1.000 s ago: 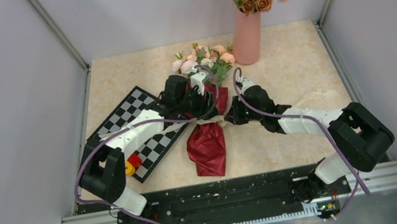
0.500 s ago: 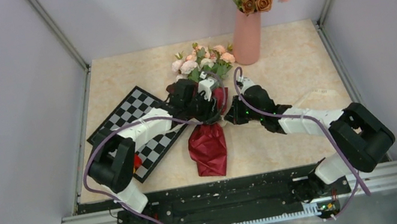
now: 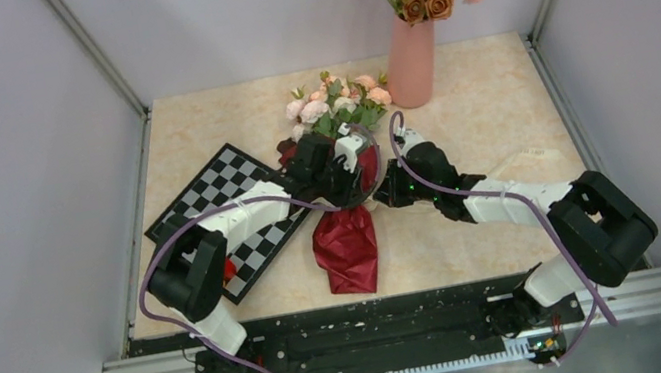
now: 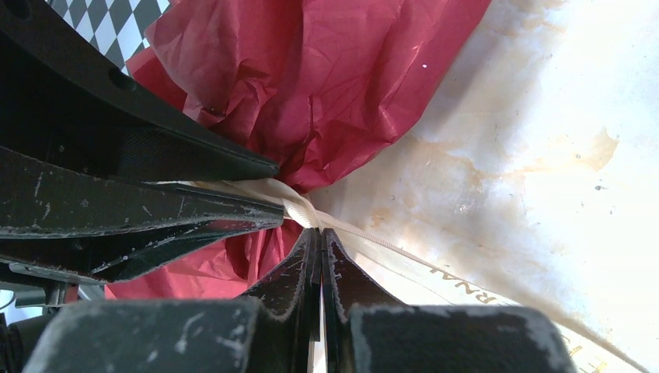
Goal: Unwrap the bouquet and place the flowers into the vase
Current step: Untie the ribbon from the wrapping paper.
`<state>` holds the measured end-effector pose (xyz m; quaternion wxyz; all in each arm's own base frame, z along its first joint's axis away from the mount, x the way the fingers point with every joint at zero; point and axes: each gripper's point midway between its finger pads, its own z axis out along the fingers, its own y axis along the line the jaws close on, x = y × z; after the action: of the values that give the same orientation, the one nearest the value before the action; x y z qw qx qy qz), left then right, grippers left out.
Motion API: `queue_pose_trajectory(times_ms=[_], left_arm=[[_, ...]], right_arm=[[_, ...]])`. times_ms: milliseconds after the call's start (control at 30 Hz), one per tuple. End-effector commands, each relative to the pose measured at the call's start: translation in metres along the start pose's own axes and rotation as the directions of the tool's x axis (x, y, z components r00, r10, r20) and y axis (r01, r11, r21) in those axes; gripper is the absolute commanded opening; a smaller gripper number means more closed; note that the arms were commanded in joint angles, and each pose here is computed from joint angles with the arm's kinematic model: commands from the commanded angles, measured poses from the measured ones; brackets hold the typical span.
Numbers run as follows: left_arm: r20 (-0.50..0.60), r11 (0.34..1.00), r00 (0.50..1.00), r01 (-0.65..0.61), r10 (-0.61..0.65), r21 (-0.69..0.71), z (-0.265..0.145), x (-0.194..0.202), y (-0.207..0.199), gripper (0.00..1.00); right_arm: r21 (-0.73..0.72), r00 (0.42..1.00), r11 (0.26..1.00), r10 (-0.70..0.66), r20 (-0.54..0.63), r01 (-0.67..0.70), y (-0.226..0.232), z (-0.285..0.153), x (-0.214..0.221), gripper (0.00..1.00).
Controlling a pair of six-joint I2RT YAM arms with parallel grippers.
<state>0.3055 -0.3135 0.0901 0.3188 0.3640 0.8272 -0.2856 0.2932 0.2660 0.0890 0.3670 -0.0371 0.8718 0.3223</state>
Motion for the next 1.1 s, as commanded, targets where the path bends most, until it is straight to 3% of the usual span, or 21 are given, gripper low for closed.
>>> queue_pose_trajectory(times_ms=[0,433,1067], left_arm=[[0.037,0.999,0.998,-0.044,0.045,-0.021,-0.003,-0.019,0.001,0.29],[0.081,0.998,0.995,-0.05,0.053,-0.028,-0.019,-0.033,-0.006,0.0],[0.156,0.995,0.988,0.002,0.014,-0.105,-0.044,-0.045,-0.004,0.0]], right_arm=[[-0.02,0.998,1.0,0.002,0.06,-0.001,0.007,-0.006,-0.017,0.0],[0.015,0.998,1.0,0.011,0.063,-0.012,0.0,-0.006,-0.015,0.0],[0.084,0.997,0.995,0.047,0.056,-0.051,-0.015,-0.003,-0.009,0.0]])
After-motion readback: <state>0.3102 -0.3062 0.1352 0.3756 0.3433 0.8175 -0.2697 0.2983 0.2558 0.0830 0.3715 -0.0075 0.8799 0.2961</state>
